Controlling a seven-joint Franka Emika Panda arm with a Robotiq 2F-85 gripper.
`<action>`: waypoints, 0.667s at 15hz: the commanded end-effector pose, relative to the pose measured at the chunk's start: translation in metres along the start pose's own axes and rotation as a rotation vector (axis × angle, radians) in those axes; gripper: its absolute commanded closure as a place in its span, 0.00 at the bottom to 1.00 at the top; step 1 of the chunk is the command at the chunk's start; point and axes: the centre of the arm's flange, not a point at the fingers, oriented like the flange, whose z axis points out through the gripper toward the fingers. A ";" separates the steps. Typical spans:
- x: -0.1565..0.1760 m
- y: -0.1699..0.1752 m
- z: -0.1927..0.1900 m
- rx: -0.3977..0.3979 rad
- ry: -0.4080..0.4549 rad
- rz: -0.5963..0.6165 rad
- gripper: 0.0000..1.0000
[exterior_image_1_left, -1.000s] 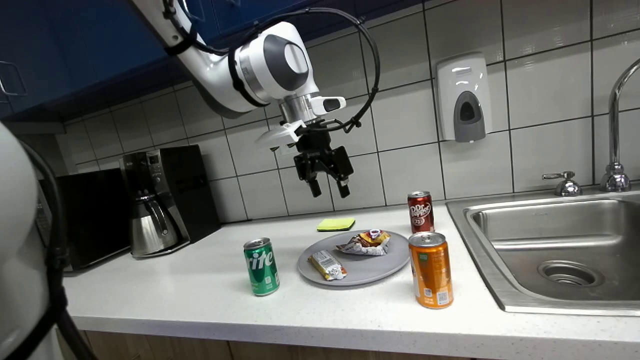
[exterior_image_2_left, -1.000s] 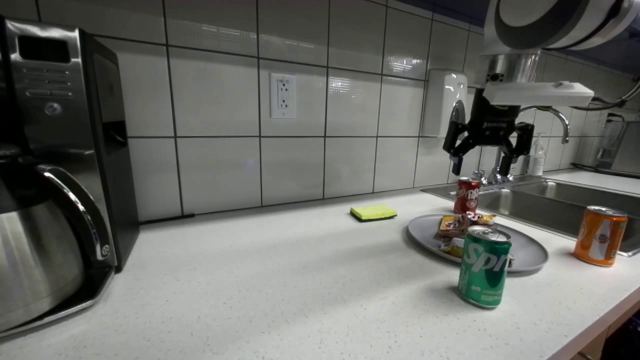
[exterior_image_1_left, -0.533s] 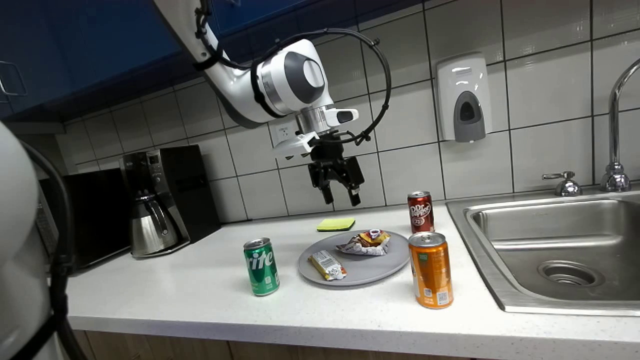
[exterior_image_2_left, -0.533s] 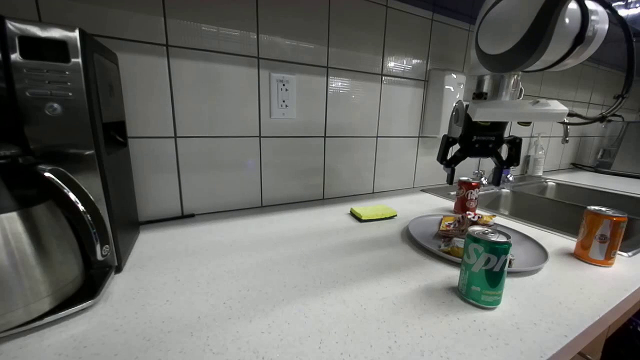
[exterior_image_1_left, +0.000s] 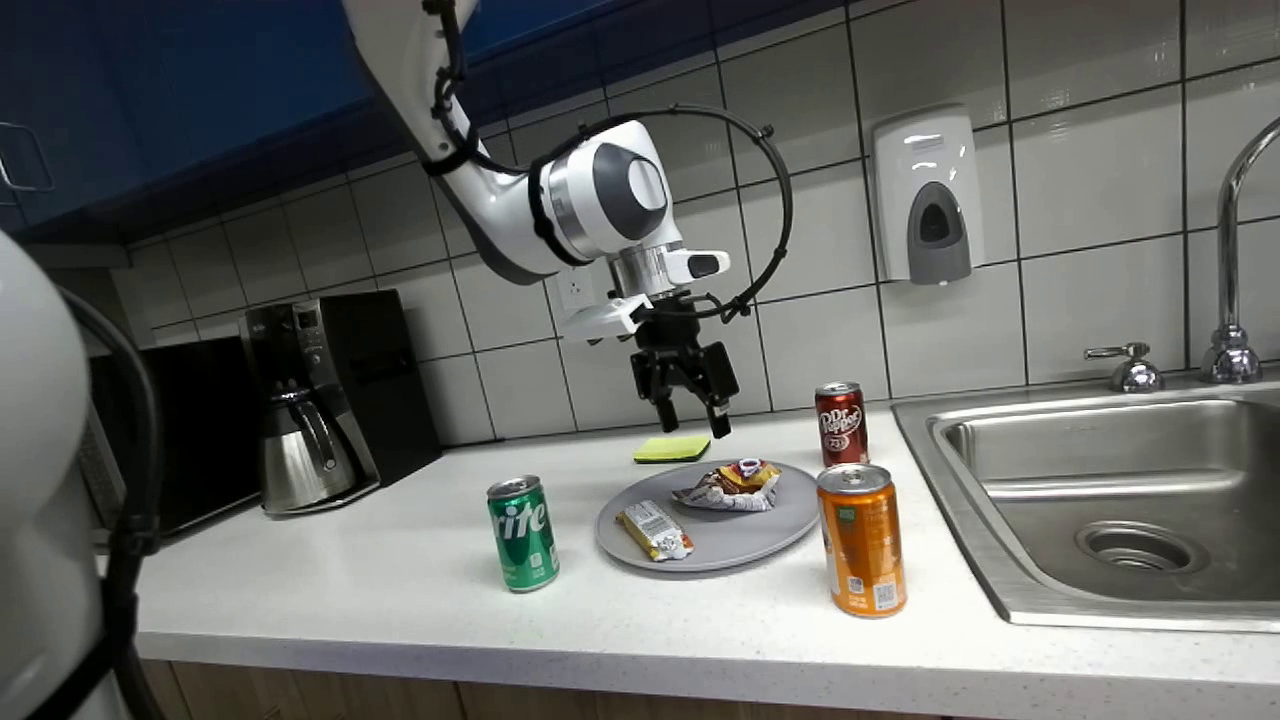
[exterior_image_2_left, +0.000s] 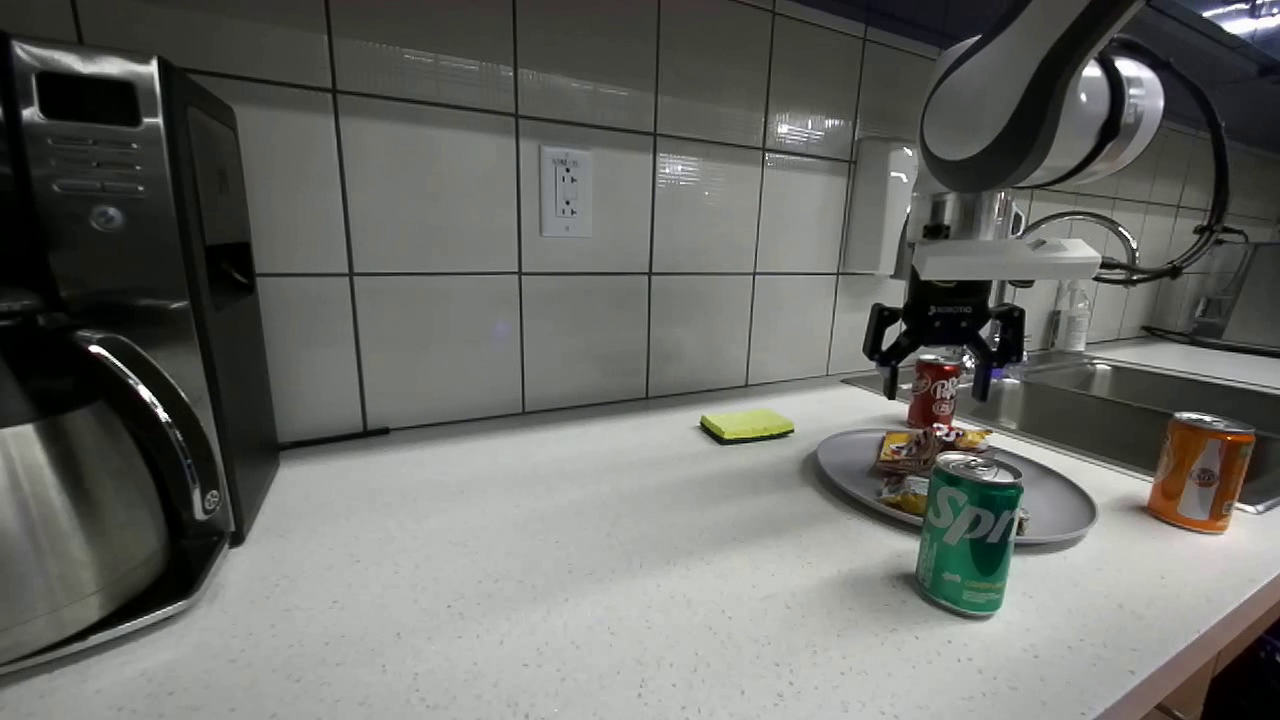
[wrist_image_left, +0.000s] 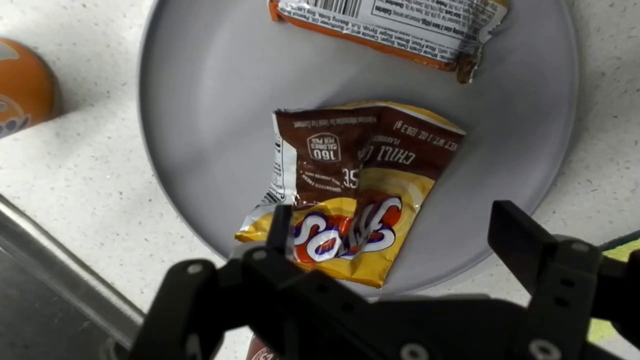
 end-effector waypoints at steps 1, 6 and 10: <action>0.010 -0.005 0.010 -0.007 -0.015 0.035 0.00; 0.016 -0.003 0.023 -0.012 -0.031 0.057 0.00; 0.020 -0.002 0.032 -0.014 -0.044 0.073 0.00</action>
